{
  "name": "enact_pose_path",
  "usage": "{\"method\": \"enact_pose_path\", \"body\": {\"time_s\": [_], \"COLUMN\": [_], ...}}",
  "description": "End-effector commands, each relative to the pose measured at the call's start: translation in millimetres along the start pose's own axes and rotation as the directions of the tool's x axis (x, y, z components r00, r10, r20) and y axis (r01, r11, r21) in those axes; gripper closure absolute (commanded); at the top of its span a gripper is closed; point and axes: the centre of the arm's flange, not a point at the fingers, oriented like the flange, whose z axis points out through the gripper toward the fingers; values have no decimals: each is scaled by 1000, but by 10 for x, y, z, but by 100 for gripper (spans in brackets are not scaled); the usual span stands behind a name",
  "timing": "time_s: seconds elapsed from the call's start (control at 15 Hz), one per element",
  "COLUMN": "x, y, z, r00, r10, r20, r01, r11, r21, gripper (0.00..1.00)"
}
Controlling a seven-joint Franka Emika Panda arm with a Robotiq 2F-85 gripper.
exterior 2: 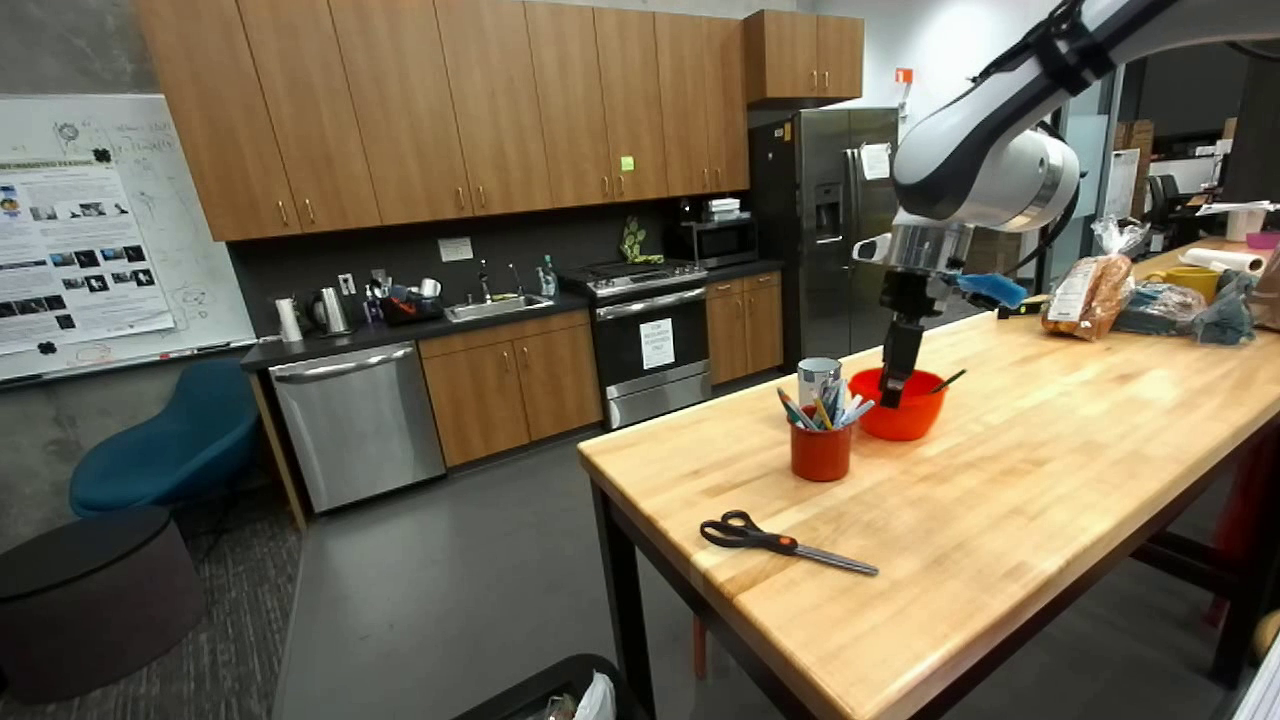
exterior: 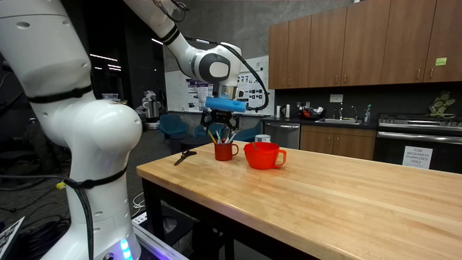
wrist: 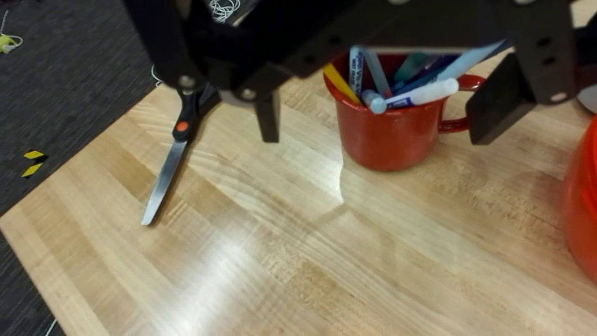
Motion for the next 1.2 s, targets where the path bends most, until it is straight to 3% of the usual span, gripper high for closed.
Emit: {"method": "enact_pose_path", "body": {"time_s": [0.0, 0.53, 0.6, 0.73, 1.13], "x": [30, 153, 163, 179, 208], "y": [-45, -119, -120, -121, -130], "z": [75, 148, 153, 150, 108], "r00": [1000, 999, 998, 997, 996], "r10": [-13, -53, -62, -72, -89], "r20": [1, 11, 9, 7, -3], "r01": [13, 53, 61, 72, 89], "r11": [1000, 999, 998, 997, 996], "r21": [18, 9, 6, -2, -25], "gripper": [0, 2, 26, 29, 77]}}
